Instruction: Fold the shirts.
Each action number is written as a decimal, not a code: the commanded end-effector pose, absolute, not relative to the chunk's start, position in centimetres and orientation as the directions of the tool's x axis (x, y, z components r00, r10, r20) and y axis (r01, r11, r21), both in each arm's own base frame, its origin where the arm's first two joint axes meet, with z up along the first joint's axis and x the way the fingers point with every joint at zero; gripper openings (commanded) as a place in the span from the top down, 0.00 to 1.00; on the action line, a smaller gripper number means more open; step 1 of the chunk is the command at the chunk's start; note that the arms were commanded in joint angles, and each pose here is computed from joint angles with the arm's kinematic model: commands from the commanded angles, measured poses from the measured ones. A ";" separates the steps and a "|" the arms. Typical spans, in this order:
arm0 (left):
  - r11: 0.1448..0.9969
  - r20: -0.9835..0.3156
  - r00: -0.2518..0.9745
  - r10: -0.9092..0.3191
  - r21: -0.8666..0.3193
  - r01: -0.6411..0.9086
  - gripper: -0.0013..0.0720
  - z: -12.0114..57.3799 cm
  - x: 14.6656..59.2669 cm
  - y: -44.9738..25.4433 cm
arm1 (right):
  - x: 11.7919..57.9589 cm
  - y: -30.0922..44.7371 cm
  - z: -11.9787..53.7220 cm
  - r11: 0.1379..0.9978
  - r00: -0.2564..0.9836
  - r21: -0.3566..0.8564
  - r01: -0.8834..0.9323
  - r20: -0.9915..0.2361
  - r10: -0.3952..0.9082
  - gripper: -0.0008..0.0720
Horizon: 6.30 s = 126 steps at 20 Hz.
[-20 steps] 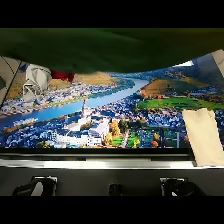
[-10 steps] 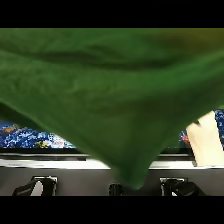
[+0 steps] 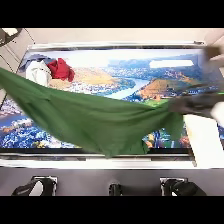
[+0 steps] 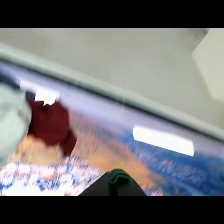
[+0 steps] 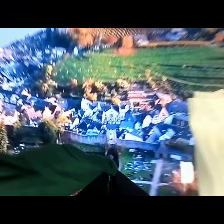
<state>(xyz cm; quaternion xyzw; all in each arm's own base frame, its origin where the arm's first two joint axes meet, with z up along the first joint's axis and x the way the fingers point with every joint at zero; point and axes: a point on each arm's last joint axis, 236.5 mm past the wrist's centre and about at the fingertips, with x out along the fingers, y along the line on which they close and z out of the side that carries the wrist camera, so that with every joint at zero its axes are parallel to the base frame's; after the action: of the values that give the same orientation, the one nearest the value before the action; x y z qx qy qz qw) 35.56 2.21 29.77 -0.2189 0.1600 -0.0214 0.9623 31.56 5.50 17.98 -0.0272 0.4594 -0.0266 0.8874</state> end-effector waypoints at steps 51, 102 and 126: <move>0.772 -0.791 0.140 -0.595 -0.611 -0.173 0.11 -6.1 31.3 -14.8 | 34.0 -1.1 -0.6 0.905 0.092 0.336 0.260 -0.942 0.323 0.22; 0.958 -0.922 0.267 -0.282 -0.285 0.028 0.93 -2.8 45.6 -1.0 | 40.6 4.3 -7.7 0.932 0.165 0.342 0.120 -0.933 0.321 0.93; 0.972 0.263 0.954 0.146 -0.216 -0.089 0.93 57.3 29.7 6.6 | 27.0 -7.9 39.3 0.949 0.820 -0.086 0.302 -0.484 -0.305 0.93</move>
<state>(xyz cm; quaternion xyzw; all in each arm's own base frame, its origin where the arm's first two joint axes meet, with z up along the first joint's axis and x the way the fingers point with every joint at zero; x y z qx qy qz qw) 28.90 5.89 58.81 -0.1031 -0.1685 0.0483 0.9791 29.10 -7.77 43.93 -0.0186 0.1513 -0.1505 0.9768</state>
